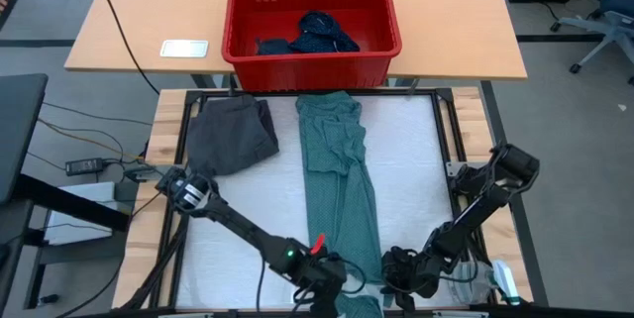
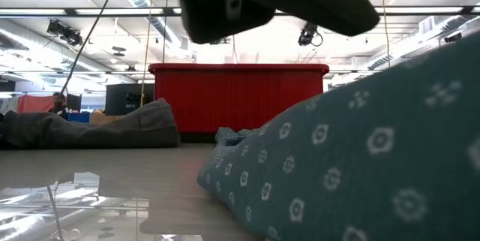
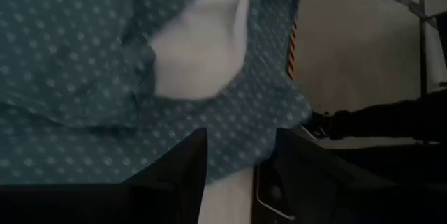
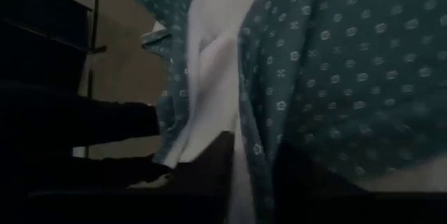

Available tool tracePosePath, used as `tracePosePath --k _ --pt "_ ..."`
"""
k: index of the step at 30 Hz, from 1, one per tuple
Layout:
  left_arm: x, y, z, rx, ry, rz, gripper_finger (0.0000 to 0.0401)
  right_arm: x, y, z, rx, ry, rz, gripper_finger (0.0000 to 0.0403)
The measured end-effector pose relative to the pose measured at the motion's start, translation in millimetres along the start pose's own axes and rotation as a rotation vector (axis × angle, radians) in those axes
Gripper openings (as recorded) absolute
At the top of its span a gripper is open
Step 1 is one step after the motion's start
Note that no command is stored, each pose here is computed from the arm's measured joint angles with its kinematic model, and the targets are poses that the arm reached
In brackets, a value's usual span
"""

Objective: Fold laundry
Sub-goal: Fold the dark green polo

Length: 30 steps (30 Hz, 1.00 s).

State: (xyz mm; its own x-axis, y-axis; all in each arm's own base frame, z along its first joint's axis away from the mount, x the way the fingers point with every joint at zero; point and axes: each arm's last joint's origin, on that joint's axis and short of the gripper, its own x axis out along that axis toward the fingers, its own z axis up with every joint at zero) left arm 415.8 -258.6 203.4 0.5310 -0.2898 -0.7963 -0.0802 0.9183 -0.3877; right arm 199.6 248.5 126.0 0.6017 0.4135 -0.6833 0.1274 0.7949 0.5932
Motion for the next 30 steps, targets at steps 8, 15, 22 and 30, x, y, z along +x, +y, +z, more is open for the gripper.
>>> tracePosePath --k 8,15,22,30 --pt "-1.1 -18.1 -8.0 0.0 0.007 -0.107 0.0156 -18.5 39.4 3.3 -0.124 -0.003 0.098 0.0008" --pt "-3.0 -36.4 -22.1 0.108 0.015 -0.168 0.0155 -12.2 34.6 -30.2 -0.313 0.182 -0.049 0.0053" --pt "-3.1 -35.6 -21.5 0.04 0.019 -0.164 0.0155 -15.0 39.8 -33.1 -0.23 0.313 0.041 0.0175" --pt "-35.8 -20.5 -2.2 -0.029 0.016 -0.095 0.0155 -48.8 61.2 -11.0 -0.132 0.282 0.202 0.0207"
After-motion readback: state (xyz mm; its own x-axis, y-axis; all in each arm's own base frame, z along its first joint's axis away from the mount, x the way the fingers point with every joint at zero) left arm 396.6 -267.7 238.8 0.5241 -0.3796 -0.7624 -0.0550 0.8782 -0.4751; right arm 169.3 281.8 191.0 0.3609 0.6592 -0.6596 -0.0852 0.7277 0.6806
